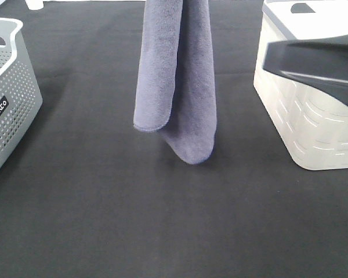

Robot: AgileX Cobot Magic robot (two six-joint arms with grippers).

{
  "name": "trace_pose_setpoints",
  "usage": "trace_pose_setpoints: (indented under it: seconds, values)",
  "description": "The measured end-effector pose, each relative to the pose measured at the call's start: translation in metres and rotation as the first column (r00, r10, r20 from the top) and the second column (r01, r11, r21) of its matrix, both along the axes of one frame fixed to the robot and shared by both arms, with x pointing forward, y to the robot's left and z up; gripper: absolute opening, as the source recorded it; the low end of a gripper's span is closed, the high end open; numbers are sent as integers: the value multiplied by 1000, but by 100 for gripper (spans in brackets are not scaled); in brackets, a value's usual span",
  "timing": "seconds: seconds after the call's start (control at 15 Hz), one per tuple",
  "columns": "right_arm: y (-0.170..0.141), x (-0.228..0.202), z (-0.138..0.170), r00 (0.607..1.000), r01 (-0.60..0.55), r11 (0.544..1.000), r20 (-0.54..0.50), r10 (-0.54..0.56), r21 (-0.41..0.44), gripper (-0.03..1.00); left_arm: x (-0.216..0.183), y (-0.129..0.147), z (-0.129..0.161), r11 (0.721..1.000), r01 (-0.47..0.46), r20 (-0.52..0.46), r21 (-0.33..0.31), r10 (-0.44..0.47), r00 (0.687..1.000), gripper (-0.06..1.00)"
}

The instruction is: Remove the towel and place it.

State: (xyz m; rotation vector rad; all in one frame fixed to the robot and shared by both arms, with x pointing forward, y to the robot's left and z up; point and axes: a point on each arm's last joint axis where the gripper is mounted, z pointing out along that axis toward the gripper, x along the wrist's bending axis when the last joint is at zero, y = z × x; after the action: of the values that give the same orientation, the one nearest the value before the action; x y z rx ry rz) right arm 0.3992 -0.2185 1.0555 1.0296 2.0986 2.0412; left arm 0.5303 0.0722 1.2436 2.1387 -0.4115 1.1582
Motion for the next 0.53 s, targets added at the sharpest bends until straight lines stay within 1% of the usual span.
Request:
trace_pose_setpoints:
  seconds: [0.07,0.2,0.33,0.4,0.47,0.53]
  values:
    - [1,10,-8,1000,-14,1000,-5,14,12,57,2,-2,-2,1000,1,-1,3,-1,1000,0]
    - [2,26,-22,999,-44,999,-24,44,2,57,3,-3,-4,1000,0,1,1,0,1000,0]
    - [4,37,-25,997,-69,997,-30,69,18,58,6,-5,-6,1000,2,6,5,-2,1000,0]
    - [3,41,-25,997,-67,998,-33,67,18,60,7,-6,-8,1000,4,7,11,-4,1000,0]
    - [4,43,-26,997,-64,998,-35,65,15,63,8,-7,-9,1000,5,5,14,-5,1000,0]
    - [9,43,-27,997,-66,998,-41,66,-5,64,9,-8,-11,1000,5,3,17,-5,1000,0]
